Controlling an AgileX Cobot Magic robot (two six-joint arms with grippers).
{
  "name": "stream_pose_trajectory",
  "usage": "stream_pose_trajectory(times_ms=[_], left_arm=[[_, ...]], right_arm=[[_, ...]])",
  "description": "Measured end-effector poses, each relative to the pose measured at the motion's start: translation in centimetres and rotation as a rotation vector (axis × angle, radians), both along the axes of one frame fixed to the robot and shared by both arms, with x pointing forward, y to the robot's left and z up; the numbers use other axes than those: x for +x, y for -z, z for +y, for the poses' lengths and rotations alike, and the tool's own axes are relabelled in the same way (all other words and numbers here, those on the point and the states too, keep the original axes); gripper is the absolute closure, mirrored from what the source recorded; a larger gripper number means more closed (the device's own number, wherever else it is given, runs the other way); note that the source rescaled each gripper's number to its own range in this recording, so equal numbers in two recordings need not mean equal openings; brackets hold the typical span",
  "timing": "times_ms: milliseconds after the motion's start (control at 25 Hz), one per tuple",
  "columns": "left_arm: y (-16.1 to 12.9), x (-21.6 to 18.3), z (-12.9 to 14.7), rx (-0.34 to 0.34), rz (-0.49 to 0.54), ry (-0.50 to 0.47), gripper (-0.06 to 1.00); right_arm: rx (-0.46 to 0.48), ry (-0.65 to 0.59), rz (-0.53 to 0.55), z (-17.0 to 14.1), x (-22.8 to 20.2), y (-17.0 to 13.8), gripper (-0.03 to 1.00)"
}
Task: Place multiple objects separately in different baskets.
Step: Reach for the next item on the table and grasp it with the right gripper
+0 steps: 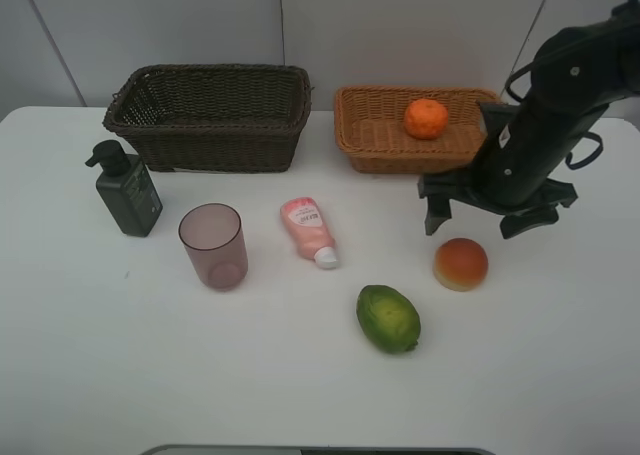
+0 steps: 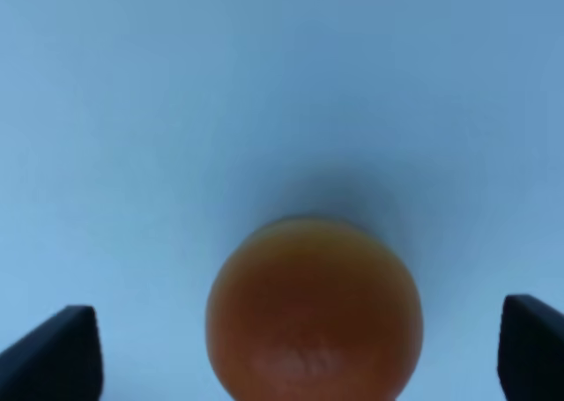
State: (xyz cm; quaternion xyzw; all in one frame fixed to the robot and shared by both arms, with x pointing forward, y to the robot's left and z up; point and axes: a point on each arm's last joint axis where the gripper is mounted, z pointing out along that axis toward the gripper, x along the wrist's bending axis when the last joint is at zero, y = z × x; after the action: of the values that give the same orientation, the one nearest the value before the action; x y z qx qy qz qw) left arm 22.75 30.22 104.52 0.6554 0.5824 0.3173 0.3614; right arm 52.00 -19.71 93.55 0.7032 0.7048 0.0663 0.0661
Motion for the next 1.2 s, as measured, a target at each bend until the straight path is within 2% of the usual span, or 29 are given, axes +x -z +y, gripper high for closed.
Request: stream_pose_trajectory(times_ms=[440, 1080, 1120, 1160, 1200], left_arm=[[0.0, 0.0, 0.0, 0.000, 0.000, 0.000, -0.05], [0.0, 0.0, 0.0, 0.000, 0.000, 0.000, -0.05], [0.0, 0.0, 0.0, 0.000, 0.000, 0.000, -0.05], [0.0, 0.0, 0.0, 0.000, 0.000, 0.000, -0.05], [0.0, 0.0, 0.0, 0.000, 0.000, 0.000, -0.05]], right_arm=[[-0.032, 0.011, 0.119, 0.2, 0.2, 4.7, -0.03], [-0.033, 0.024, 0.126, 0.3, 0.4, 5.9, -0.03], [-0.033, 0.024, 0.126, 0.3, 0.4, 5.9, -0.01], [-0.033, 0.024, 0.126, 0.3, 0.4, 5.9, 0.06], [-0.034, 0.022, 0.126, 0.3, 0.4, 5.9, 0.19]])
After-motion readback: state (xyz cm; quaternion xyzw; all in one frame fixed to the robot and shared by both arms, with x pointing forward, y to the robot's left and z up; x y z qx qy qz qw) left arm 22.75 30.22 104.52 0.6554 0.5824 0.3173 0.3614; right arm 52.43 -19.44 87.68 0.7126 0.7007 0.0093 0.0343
